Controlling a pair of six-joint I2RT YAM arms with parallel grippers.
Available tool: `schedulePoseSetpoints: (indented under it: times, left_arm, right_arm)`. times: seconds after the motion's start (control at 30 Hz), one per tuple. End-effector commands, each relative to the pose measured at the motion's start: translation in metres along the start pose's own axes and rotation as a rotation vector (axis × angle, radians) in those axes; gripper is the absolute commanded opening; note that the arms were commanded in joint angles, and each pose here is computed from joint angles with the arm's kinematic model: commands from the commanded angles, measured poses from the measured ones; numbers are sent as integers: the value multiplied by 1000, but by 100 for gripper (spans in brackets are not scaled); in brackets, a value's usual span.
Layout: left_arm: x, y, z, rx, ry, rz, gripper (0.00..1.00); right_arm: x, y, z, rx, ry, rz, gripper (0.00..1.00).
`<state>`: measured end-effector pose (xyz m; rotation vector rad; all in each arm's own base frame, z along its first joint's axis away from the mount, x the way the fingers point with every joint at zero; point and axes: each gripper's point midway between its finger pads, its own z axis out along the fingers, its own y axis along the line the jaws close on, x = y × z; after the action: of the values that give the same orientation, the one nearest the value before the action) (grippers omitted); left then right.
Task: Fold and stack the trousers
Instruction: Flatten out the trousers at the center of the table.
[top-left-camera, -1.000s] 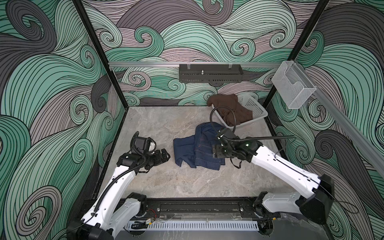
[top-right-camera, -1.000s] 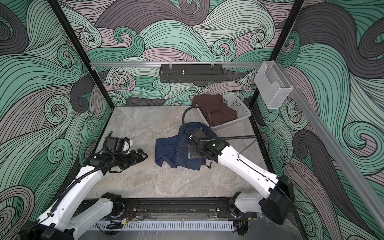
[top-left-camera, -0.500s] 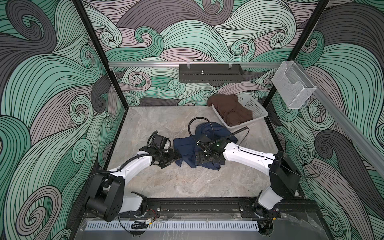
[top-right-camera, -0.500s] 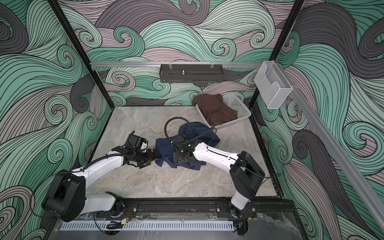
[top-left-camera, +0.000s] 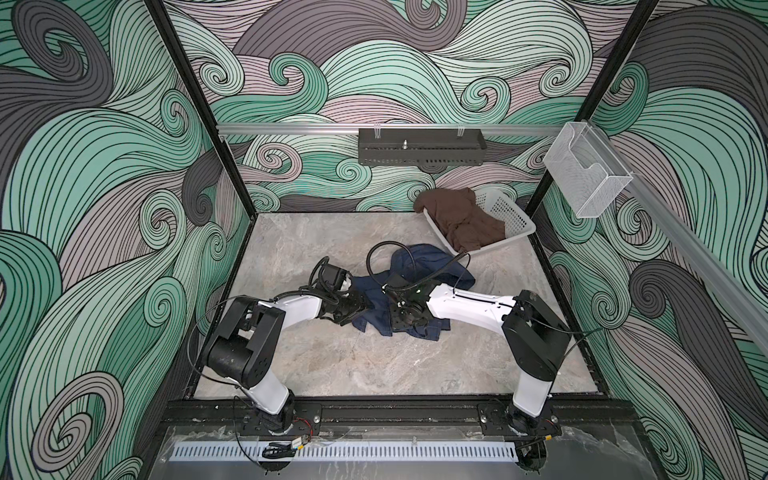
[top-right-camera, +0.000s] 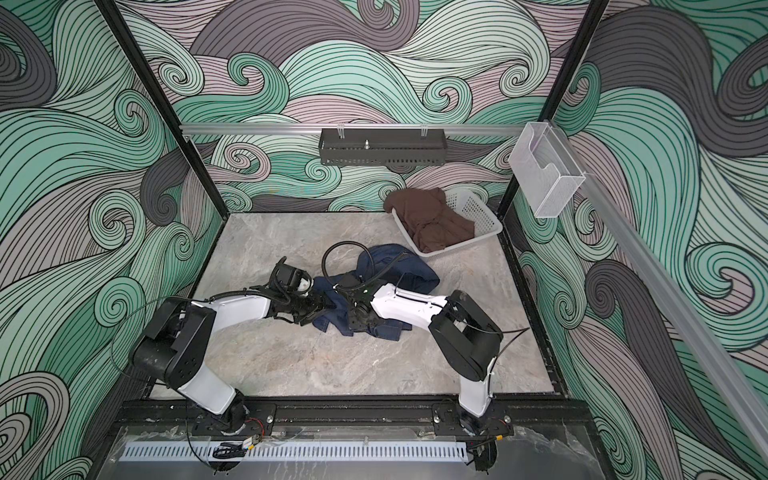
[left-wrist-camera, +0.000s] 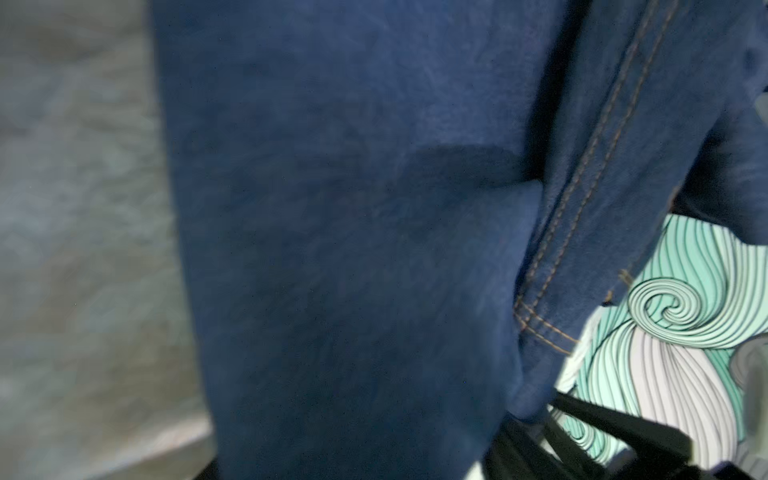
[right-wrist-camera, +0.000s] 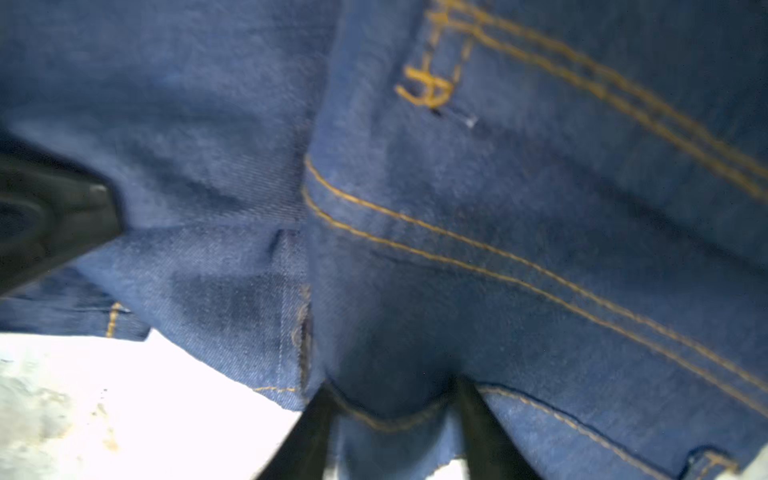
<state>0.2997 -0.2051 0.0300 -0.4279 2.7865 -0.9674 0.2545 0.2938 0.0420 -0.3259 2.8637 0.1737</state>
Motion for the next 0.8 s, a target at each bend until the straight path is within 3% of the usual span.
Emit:
schedulePoseSetpoints:
  times: [0.0,0.1,0.13,0.17,0.37,0.5,0.6,0.77]
  left_arm:
    - [1,3,10,-25,22,-5,49]
    - [-4,-3,1,-33,10,20,12]
    - [-7,-5,-7,-42,-7,32,3]
    - [-12,-8,-20,-57,-40,50,0]
    - [-54,-8,-152,-206,-314,113,0]
    - [-79,6,-238,-307,-516,123,0]
    - [-86,17,-273,-378,-538,109,0]
    - [-93,28,-279,-413,-497,91,0]
  right_arm:
    - [1,-15,-6,39,-18,10,23]
    - [0,-27,-27,33,-49,23,8]
    - [-2,-30,-39,20,-76,26,6]
    - [-5,-33,-56,-2,-109,30,4]
    - [-19,-70,-161,-141,-318,116,0]
    - [-20,-109,-206,-186,-406,226,0]
    - [-18,-135,-212,-175,-412,298,0]
    - [-9,-175,-184,-121,-347,429,1]
